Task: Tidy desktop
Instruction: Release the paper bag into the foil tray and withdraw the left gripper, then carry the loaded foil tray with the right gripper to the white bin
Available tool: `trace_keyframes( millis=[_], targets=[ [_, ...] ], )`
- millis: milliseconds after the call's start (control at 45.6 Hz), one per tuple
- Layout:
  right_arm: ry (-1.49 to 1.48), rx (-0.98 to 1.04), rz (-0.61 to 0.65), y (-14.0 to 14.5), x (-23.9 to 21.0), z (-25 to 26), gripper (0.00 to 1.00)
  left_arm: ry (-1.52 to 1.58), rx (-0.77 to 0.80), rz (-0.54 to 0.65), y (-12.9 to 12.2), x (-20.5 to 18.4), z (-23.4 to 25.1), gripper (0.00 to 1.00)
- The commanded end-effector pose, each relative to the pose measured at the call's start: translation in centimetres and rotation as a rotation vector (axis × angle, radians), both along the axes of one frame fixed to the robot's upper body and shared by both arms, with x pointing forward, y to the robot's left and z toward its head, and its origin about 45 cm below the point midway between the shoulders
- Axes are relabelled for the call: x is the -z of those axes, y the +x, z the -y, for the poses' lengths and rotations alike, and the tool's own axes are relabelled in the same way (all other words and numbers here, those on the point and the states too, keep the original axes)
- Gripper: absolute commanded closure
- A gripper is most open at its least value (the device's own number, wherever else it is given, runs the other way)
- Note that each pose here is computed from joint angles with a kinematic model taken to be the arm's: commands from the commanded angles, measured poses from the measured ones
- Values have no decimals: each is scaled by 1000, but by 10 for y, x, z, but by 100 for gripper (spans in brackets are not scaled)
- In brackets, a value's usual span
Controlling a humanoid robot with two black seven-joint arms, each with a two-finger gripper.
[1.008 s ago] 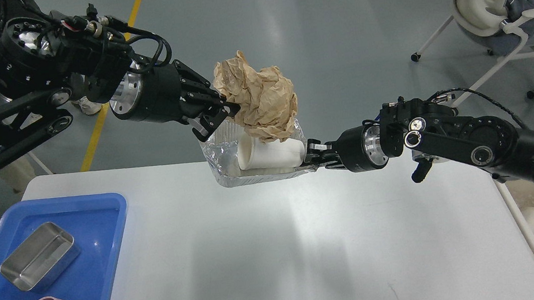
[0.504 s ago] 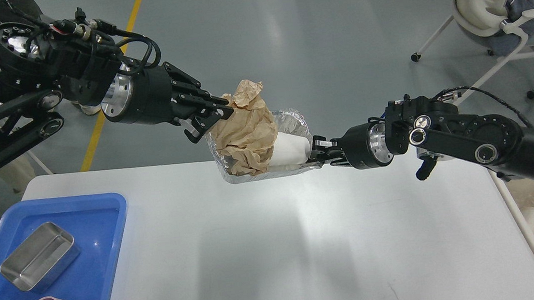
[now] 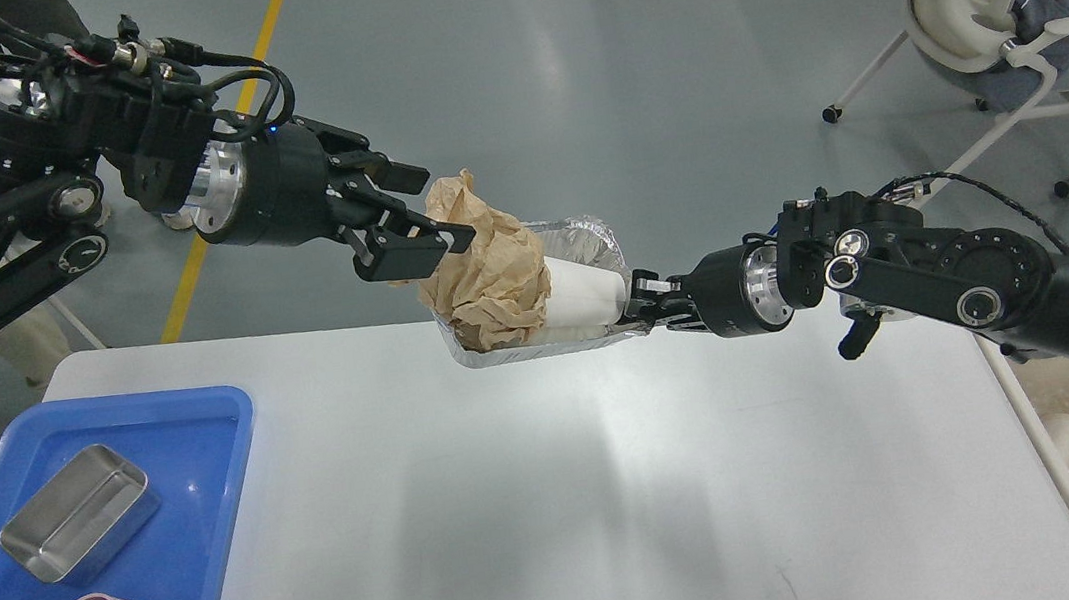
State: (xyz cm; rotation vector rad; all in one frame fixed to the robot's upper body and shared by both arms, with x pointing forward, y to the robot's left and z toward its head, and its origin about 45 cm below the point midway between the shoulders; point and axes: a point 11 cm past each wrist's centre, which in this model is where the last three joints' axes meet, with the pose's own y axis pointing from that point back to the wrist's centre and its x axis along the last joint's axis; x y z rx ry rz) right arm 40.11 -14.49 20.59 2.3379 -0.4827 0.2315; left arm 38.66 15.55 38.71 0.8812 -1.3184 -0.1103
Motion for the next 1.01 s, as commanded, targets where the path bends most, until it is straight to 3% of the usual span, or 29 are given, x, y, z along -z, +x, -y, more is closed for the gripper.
trace_keyframes(
  millis=[0,219,350,613,854,986],
  targets=[
    [1,5,-1,0,1,1,100,-155,-50,-26,2,-9,-13,6],
    [1,12,-2,-1,3,2,100,-389,-440,-2,23,6,-85,4],
    [0,14,-5,-1,5,2,100,-602,-676,-97,30,16,-130,4],
    [-8,30,-5,0,5,12,100,-1036,-969,-220,36,35,-208,3],
    [-16,57,-3,2,5,25,100,-1511,-990,-330,40,35,-227,3],
    [-19,72,-1,2,6,30,100,-1691,-1010,-394,37,58,-224,3]
  ],
)
